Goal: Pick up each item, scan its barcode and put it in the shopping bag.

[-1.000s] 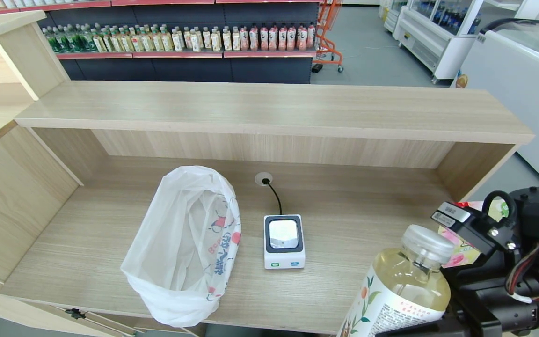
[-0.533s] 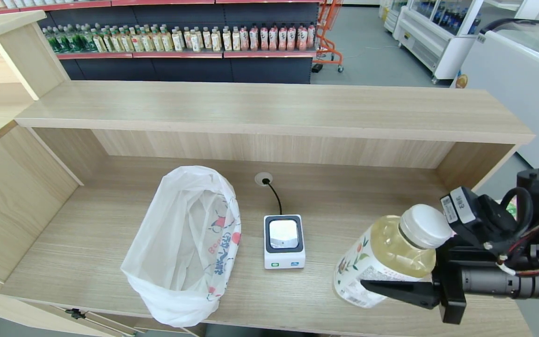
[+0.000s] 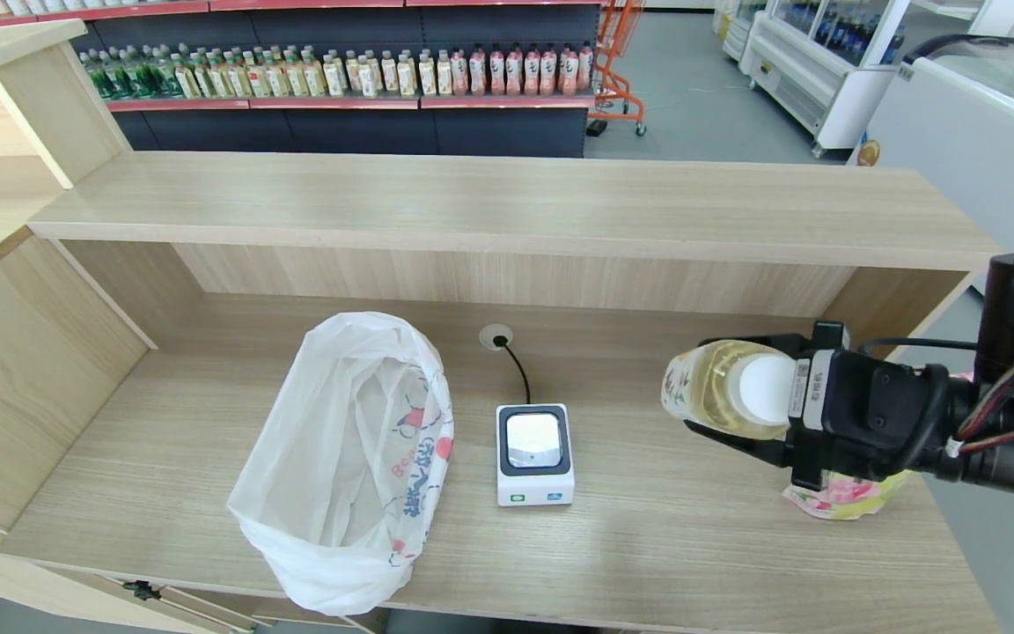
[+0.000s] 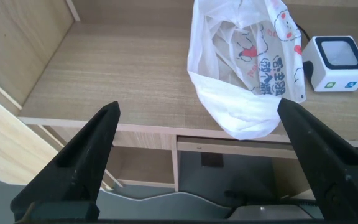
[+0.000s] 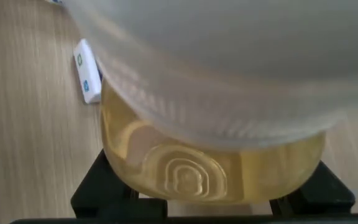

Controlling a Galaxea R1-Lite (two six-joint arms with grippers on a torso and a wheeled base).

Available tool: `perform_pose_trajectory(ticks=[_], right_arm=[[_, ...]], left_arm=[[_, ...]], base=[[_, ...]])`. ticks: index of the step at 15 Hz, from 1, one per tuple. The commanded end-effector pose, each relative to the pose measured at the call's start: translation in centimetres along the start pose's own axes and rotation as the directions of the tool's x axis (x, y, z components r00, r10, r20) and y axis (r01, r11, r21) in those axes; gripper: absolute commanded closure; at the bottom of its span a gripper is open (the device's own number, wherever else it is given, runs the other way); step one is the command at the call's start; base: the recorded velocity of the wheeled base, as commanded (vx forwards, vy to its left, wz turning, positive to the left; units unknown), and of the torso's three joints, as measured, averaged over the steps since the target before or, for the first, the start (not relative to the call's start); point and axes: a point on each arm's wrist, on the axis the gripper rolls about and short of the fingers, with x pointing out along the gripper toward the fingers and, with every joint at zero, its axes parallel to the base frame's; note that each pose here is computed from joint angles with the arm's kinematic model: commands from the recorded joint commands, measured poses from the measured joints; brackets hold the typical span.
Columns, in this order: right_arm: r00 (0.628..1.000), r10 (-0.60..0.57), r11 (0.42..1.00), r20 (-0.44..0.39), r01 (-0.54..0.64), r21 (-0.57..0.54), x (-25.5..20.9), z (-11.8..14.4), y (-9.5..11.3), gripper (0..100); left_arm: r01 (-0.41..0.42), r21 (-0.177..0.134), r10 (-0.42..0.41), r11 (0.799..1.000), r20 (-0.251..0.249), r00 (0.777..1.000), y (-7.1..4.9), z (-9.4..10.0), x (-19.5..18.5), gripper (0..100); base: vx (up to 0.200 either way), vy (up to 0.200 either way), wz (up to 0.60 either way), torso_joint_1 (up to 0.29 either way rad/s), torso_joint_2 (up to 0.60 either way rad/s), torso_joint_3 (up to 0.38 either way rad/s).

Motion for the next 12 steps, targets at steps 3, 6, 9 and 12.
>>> perform_pose_trajectory(ticks=[3,6,9,12], right_arm=[[0.999,-0.005,0.978,-0.05,-0.005,-0.206,0.9,-0.1,0.6,100],[0.999,-0.035,0.966,0.0,0.034,-0.257,2.7,0.3,1.4,100],[0.999,-0.026,0.957,0.02,0.03,-0.288,4.1,0.4,2.5,100],[0.999,-0.029,0.947,0.044,0.041,-0.32,5.3,0.0,3.6,100]], left_arm=[[0.0,0.0,0.0,1.0,0.0,1.0,0.0,0.0,0.0,0],[0.0,0.004,0.0,1.0,0.0,1.0,0.0,0.0,0.0,0],[0.0,0.001,0.0,1.0,0.0,1.0,0.0,0.0,0.0,0],[0.0,0.004,0.0,1.0,0.0,1.0,0.0,0.0,0.0,0]], base=[[0.0,0.0,0.0,0.0,0.0,0.0],[0.0,0.0,0.0,0.0,0.0,0.0],[0.0,0.0,0.0,0.0,0.0,0.0],[0.0,0.0,0.0,0.0,0.0,0.0]])
